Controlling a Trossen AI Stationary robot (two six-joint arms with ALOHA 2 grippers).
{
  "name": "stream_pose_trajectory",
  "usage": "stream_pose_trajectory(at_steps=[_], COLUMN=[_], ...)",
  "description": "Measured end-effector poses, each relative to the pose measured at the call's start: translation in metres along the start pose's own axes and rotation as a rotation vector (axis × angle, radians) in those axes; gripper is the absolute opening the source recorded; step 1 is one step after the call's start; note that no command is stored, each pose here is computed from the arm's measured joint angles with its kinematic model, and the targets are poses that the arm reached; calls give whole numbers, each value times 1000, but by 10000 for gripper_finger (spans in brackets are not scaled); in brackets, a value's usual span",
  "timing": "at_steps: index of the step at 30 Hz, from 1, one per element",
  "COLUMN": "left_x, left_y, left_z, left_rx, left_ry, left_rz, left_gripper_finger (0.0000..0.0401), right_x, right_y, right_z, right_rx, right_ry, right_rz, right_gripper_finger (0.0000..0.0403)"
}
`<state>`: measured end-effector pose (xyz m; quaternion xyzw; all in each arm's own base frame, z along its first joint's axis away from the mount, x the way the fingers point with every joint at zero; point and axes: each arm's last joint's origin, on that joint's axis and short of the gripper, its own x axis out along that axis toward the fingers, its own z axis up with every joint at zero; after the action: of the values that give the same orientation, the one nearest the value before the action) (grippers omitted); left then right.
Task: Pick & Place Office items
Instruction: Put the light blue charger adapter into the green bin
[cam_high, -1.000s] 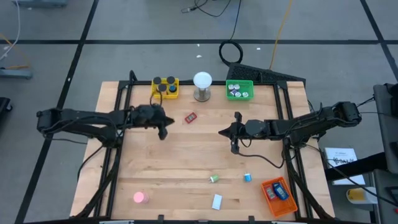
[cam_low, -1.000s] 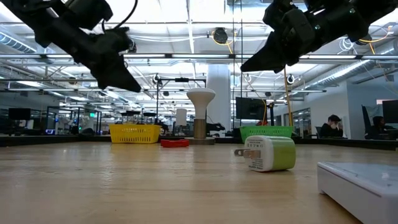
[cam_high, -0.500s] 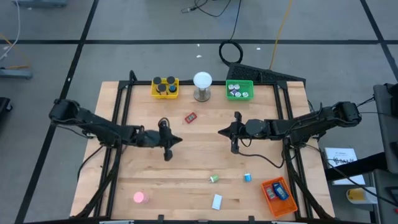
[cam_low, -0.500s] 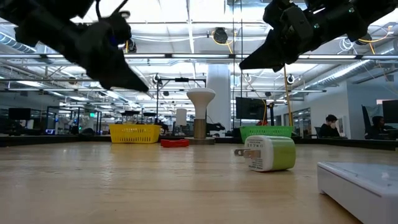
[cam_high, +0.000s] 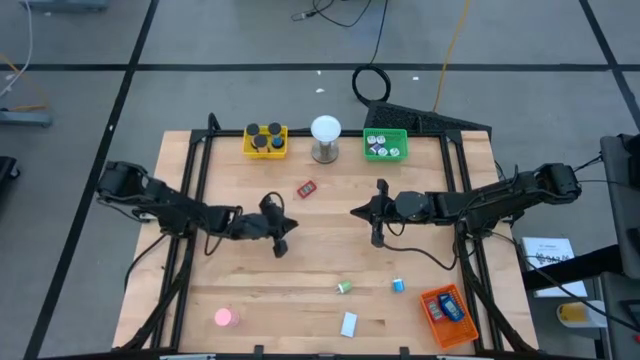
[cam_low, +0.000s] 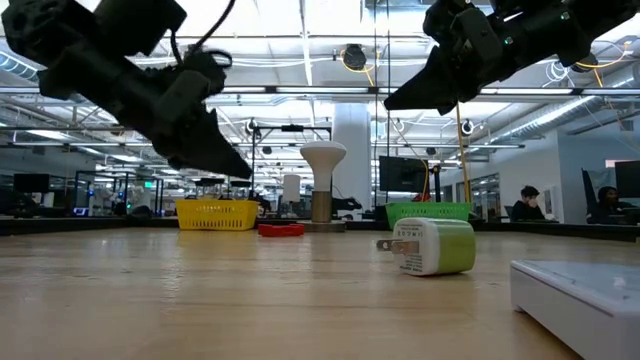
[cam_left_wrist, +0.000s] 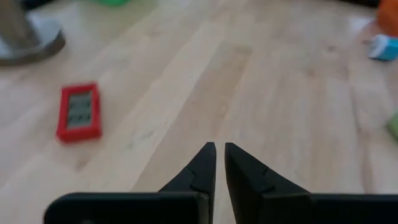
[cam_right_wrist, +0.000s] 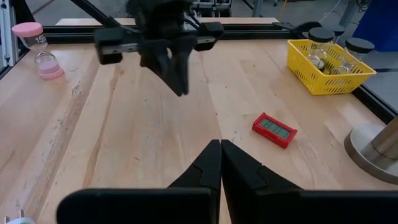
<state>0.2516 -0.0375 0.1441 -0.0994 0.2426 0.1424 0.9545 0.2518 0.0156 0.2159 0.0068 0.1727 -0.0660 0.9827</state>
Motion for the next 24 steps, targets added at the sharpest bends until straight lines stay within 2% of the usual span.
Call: stream_pose_trajectory(at_steps=[6, 11, 16, 20, 24], left_x=[-7, -26, -50, -58, -59], left_y=[-19, -31, -37, -43, -47], left_z=[11, 29, 41, 42, 34], left_rx=[111, 180, 233, 257, 285], left_ry=[-159, -318, -405, -424, -368], left_rz=[-87, -149, -158, -191, -207], left_gripper_finger=[4, 16, 10, 4, 19], right_x=[0, 0, -1, -2, -3], right_y=[0, 0, 1, 2, 15], right_z=[1, 7, 13, 17, 18], right_rx=[2, 12, 54, 179, 174], right_ry=[-11, -71, -132, -172, -104], right_rz=[1, 5, 16, 54, 201], right_gripper_finger=[3, 4, 4, 4, 1])
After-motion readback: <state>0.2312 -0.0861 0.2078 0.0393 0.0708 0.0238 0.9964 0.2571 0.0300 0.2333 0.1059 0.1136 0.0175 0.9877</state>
